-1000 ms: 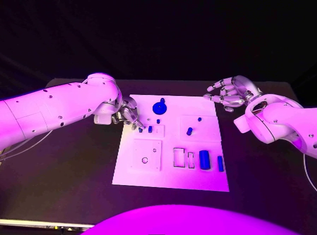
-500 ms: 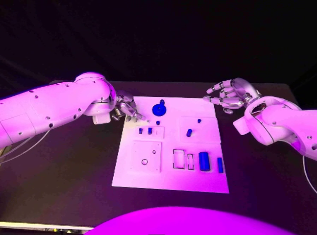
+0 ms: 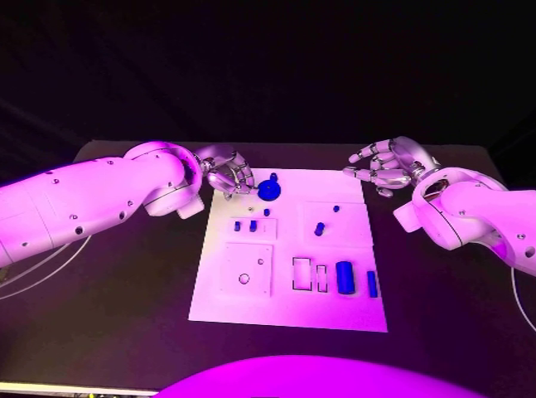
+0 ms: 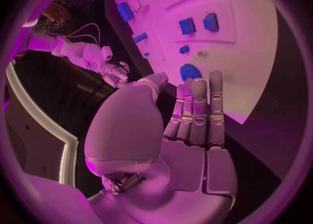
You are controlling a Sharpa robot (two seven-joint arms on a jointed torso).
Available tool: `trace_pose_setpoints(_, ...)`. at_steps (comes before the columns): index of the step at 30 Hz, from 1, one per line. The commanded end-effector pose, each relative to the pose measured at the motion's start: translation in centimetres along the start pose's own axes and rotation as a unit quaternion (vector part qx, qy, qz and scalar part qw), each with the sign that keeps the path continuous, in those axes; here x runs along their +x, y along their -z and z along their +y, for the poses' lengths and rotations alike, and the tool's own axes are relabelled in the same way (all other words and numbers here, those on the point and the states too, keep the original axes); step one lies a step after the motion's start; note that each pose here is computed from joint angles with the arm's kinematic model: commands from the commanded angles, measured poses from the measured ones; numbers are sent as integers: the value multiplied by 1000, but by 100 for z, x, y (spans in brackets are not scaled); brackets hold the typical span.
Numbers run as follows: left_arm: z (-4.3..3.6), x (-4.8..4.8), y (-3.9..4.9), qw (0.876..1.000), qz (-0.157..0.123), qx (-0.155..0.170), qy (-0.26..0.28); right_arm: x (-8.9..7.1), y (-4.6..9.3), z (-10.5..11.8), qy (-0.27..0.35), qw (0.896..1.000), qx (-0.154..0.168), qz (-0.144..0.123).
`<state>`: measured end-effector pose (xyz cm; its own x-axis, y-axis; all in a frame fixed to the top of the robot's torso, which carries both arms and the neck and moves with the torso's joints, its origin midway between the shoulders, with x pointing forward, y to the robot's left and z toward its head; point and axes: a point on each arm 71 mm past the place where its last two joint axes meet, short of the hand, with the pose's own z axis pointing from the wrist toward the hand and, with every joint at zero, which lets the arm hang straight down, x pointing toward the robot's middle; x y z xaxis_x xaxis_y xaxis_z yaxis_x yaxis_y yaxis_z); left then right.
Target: Assemble the parts on the task board
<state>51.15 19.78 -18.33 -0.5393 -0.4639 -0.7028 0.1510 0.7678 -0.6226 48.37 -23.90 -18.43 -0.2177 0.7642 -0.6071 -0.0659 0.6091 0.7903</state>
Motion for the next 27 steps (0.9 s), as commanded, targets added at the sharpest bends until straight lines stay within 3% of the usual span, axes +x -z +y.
trace_pose_setpoints(1, -205, -19, 35, 982, -92, 146, -76, 3, -2, 1, 1, 1000, -5, 1)
trace_pose_setpoints(3, -235, 71, 32, 975, -92, 174, -103, 2, -5, -4, 1, 1000, -5, 1)
trace_pose_setpoints(7, -263, 248, -5, 966, -69, 196, -154, 3, -9, -11, 1, 1000, -4, 0)
trace_pose_setpoints(14, -246, 471, -82, 959, -17, 180, -219, 10, -8, -13, 0, 1000, -4, 0)
trace_pose_setpoints(21, -218, 576, -168, 956, 14, 146, -254, 19, -8, -5, 0, 1000, -4, 0)
trace_pose_setpoints(27, -189, 578, -229, 954, 17, 132, -269, 23, -6, 0, 0, 1000, -5, -1)
